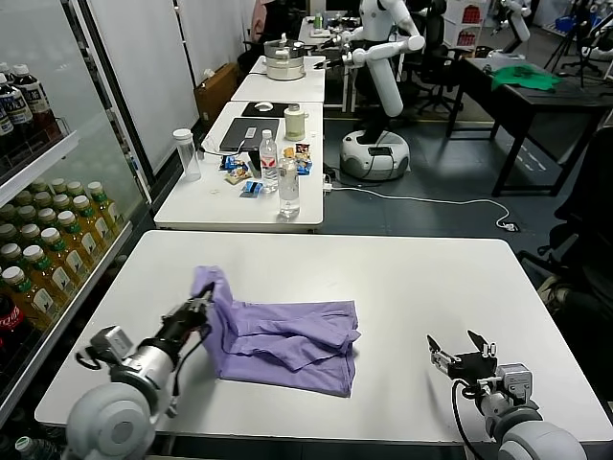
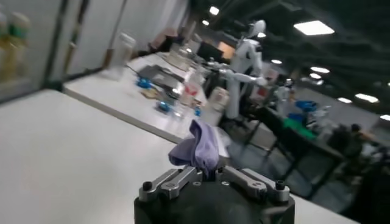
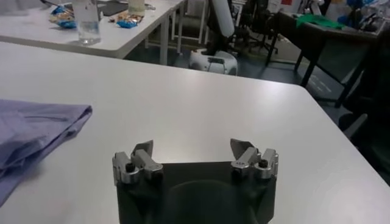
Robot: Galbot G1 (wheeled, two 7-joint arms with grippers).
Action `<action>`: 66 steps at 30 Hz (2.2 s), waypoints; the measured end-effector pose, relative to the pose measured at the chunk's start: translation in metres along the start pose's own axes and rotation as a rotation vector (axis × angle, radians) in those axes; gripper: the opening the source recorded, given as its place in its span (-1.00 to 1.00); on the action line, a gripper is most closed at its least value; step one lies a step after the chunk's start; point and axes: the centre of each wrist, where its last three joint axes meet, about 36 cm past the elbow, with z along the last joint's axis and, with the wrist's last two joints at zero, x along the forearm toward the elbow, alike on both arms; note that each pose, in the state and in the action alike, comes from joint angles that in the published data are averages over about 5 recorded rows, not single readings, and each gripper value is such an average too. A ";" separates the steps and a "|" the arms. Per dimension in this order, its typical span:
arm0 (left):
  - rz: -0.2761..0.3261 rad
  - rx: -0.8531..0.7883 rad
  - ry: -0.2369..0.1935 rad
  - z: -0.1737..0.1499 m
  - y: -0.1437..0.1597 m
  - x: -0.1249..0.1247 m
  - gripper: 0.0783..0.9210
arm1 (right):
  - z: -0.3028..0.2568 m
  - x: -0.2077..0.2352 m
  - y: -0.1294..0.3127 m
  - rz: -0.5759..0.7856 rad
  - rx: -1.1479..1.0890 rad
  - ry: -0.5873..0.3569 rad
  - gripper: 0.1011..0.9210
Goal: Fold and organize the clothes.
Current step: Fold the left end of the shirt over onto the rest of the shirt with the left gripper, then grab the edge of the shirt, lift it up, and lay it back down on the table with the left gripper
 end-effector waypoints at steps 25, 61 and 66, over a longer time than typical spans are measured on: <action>0.278 0.061 0.202 0.074 -0.078 -0.059 -0.27 | 0.002 -0.003 -0.001 0.013 -0.012 0.001 0.76; -0.183 -0.428 0.127 0.126 -0.009 -0.067 0.65 | 0.003 -0.003 0.003 0.004 -0.009 -0.004 0.76; -0.197 -0.439 0.150 0.129 -0.005 -0.065 0.32 | 0.002 -0.003 0.003 0.005 -0.009 -0.006 0.76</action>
